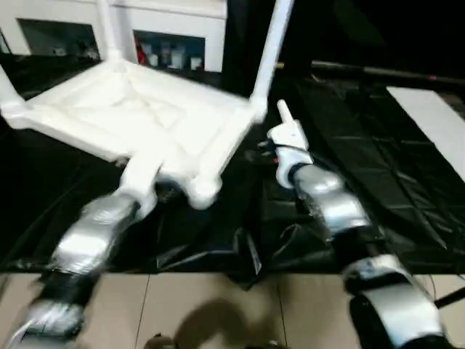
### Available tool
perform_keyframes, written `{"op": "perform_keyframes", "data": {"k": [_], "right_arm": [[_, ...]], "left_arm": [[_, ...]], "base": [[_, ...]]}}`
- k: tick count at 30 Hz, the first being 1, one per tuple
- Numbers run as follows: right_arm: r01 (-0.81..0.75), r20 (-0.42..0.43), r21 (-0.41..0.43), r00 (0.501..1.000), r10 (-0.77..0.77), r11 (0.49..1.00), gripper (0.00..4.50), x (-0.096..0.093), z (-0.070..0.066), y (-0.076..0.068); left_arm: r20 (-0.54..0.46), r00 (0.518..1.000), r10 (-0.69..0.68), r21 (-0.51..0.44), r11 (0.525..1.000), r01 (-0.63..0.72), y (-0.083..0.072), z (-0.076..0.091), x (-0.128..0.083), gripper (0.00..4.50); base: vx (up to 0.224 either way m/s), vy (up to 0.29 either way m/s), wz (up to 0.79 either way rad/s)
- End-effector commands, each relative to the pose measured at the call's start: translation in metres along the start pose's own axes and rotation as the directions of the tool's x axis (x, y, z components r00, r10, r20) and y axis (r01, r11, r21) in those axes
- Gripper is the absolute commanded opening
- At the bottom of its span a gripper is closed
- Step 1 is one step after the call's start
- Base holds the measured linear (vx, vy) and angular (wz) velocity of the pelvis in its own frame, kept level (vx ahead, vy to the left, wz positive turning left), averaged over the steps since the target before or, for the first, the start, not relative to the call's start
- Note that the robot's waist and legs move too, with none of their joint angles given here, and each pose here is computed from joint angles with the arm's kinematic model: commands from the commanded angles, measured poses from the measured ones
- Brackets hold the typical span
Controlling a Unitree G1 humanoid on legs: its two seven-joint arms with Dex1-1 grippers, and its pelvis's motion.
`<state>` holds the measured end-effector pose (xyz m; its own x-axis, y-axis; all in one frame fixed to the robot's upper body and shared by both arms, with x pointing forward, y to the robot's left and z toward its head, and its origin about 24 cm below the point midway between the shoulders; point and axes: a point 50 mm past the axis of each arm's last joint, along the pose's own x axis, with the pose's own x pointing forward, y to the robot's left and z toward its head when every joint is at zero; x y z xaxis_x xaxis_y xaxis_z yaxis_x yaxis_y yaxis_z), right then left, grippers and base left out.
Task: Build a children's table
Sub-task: Rotate table base, then pick table leg
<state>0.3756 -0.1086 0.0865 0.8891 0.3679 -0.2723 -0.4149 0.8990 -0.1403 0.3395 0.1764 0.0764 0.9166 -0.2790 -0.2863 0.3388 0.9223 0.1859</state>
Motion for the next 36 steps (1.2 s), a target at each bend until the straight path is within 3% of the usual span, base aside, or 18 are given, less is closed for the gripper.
{"op": "perform_keyframes", "data": {"k": [1,5,9,12,13,18,20,22,29,30,34,36], "right_arm": [[0.077,-0.024,0.022,0.997,-0.077,0.997,3.84,-0.002,0.004,-0.017],[0.152,-0.138,0.067,0.980,-0.142,0.986,4.10,-0.004,0.004,-0.039],[0.187,-0.197,0.075,0.966,-0.170,0.979,4.44,-0.007,0.010,-0.055],[0.157,-0.286,0.052,0.949,-0.136,0.986,4.44,-0.007,0.010,-0.064],[0.125,-0.358,0.048,0.928,-0.100,0.991,4.44,-0.008,0.006,-0.067],[0.057,-0.445,0.118,0.896,0.002,0.991,4.44,-0.008,-0.006,-0.063],[0.048,-0.465,0.123,0.885,0.015,0.991,4.44,-0.009,-0.009,-0.062],[0.039,-0.524,0.108,0.851,0.023,0.993,4.44,-0.012,-0.021,-0.060],[0.043,-0.587,0.143,0.808,0.050,0.989,4.44,-0.016,-0.038,-0.057],[0.055,-0.590,0.155,0.806,0.048,0.986,4.18,-0.017,-0.041,-0.058],[0.071,-0.602,0.174,0.797,0.049,0.982,4.04,-0.019,-0.049,-0.057],[0.068,-0.607,0.184,0.792,0.060,0.981,3.75,-0.019,-0.053,-0.055]], "left_arm": [[0.043,0.999,-0.003,0.027,1.000,0.002,-0.004,0.006,0.004,4.47],[0.072,0.993,-0.094,0.009,0.996,0.094,-0.004,0.015,-0.005,4.50],[0.094,0.966,-0.240,0.027,0.971,0.239,-0.008,0.022,-0.017,4.50],[0.076,0.899,-0.432,0.054,0.902,0.429,-0.018,0.026,-0.033,4.50],[0.054,0.844,-0.534,0.061,0.845,0.531,-0.026,0.029,-0.043,4.50],[0.052,0.800,-0.598,0.059,0.802,0.595,-0.033,0.037,-0.045,4.50],[0.053,0.798,-0.600,0.055,0.800,0.598,-0.034,0.038,-0.045,4.50],[0.028,0.779,-0.627,0.042,0.779,0.626,-0.036,0.038,-0.046,4.50],[-0.006,0.739,-0.673,0.010,0.739,0.673,-0.036,0.040,-0.053,4.50],[-0.012,0.729,-0.685,0.010,0.729,0.685,-0.036,0.040,-0.055,4.50],[-0.020,0.734,-0.679,0.021,0.733,0.680,-0.033,0.042,-0.057,4.50],[-0.019,0.743,-0.669,0.027,0.743,0.669,-0.030,0.043,-0.057,4.50]], "base": [[0.000,0.000,0.00],[0.000,0.000,0.00],[0.000,0.000,0.00],[0.000,0.000,0.00],[0.000,0.000,0.00],[0.000,0.000,0.00],[0.000,0.000,0.00],[0.000,0.000,0.00],[0.000,0.000,0.00],[0.000,0.000,0.00],[0.000,0.000,0.00],[0.000,0.000,0.00]]}}
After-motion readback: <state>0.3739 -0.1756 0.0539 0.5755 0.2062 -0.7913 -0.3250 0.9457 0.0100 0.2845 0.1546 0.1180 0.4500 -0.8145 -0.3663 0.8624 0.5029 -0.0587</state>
